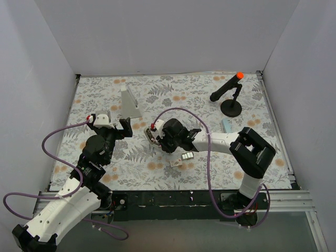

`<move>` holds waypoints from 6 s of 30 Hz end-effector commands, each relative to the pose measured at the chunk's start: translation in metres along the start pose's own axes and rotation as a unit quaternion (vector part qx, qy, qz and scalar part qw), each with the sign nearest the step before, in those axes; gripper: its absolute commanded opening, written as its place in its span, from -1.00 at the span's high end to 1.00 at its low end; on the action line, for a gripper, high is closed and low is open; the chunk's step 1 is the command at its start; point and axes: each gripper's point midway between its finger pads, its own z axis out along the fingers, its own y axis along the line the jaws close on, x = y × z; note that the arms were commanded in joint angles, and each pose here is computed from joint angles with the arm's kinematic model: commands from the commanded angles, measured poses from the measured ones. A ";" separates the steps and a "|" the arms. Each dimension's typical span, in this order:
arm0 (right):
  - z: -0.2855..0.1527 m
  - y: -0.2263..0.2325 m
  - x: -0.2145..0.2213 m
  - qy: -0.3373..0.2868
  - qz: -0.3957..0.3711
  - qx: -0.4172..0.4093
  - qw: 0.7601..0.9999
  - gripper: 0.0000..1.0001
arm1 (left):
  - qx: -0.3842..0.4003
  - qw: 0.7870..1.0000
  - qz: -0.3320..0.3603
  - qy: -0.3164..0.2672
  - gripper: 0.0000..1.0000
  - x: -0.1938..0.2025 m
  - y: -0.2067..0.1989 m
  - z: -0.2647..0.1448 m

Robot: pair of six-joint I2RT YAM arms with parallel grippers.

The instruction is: Load the staples into the stapler

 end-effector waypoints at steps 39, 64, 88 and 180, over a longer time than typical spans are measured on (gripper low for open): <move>-0.132 -0.018 -0.041 -0.112 0.164 0.169 0.965 -0.90 | 0.012 1.000 -0.011 -0.010 -0.96 -0.004 -0.001 -0.005; -0.084 -0.028 0.060 0.139 0.262 0.175 0.939 0.12 | 0.038 0.999 -0.021 -0.012 -0.96 -0.007 -0.009 -0.009; -0.074 -0.029 0.078 0.178 0.259 0.186 0.931 0.35 | 0.044 0.999 -0.025 -0.015 -0.96 -0.009 -0.010 -0.011; -0.097 -0.031 0.047 0.133 0.198 0.242 0.941 0.81 | 0.052 0.998 -0.018 0.001 -0.96 0.001 -0.015 -0.008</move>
